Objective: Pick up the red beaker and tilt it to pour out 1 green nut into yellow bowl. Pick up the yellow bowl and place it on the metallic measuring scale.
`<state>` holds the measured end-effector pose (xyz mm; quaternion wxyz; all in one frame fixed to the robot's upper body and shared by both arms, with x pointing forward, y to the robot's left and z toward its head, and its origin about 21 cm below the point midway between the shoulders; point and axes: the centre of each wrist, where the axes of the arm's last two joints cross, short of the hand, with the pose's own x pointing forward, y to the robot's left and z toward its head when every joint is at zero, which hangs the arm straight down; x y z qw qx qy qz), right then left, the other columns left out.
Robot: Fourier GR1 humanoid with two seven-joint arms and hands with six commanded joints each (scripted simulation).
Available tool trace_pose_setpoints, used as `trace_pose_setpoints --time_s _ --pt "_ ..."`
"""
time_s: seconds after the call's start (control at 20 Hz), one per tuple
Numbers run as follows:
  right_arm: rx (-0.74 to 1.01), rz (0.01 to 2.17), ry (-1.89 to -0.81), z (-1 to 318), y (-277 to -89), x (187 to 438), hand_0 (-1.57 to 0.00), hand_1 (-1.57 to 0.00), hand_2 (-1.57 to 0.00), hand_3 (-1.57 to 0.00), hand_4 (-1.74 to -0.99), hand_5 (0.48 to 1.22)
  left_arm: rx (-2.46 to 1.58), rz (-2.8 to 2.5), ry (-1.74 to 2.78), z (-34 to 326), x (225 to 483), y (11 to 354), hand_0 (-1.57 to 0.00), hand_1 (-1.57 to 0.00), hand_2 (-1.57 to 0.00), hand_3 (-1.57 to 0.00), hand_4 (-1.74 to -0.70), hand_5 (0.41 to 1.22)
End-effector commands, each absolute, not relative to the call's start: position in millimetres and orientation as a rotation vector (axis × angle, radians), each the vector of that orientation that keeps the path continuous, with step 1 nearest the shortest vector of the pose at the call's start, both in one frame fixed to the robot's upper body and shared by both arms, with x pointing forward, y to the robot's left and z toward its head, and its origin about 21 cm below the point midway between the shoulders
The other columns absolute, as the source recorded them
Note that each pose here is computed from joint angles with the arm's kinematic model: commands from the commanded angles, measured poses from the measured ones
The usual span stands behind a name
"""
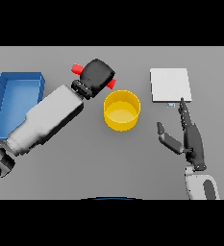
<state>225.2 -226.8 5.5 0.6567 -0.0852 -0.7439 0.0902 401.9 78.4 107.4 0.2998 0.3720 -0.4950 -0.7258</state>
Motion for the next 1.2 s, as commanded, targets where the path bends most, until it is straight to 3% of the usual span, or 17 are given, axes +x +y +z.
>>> trace_pose_setpoints --time_s 0.0,0.35,0.7,1.15 --pt "-0.181 0.194 -1.683 4 -225.1 223 0.0 0.0 0.0 0.0 -1.295 0.664 1.0 -1.983 -1.289 107 404 78 -1.57 -1.57 -1.57 -1.38 -1.71 1.217" --pt "-0.191 0.176 -1.683 3 -227.1 224 0.0 0.0 0.0 0.0 -1.293 0.631 1.151 -2.334 -1.108 99 401 55 -1.57 -1.57 -1.57 -1.53 -1.74 1.22" --pt "-0.227 0.193 -1.655 3 -226.9 226 0.0 0.0 0.0 0.0 -1.27 0.588 1.309 -2.532 -1.01 112 406 38 -1.57 -1.57 -1.57 -1.56 -1.74 1.221" --pt "-0.261 0.211 -1.675 0 -228.0 225 0.0 0.0 0.0 0.0 -1.21 0.592 1.448 -2.789 -0.839 116 406 19 -1.57 -1.57 -1.57 -1.57 -1.73 1.221"
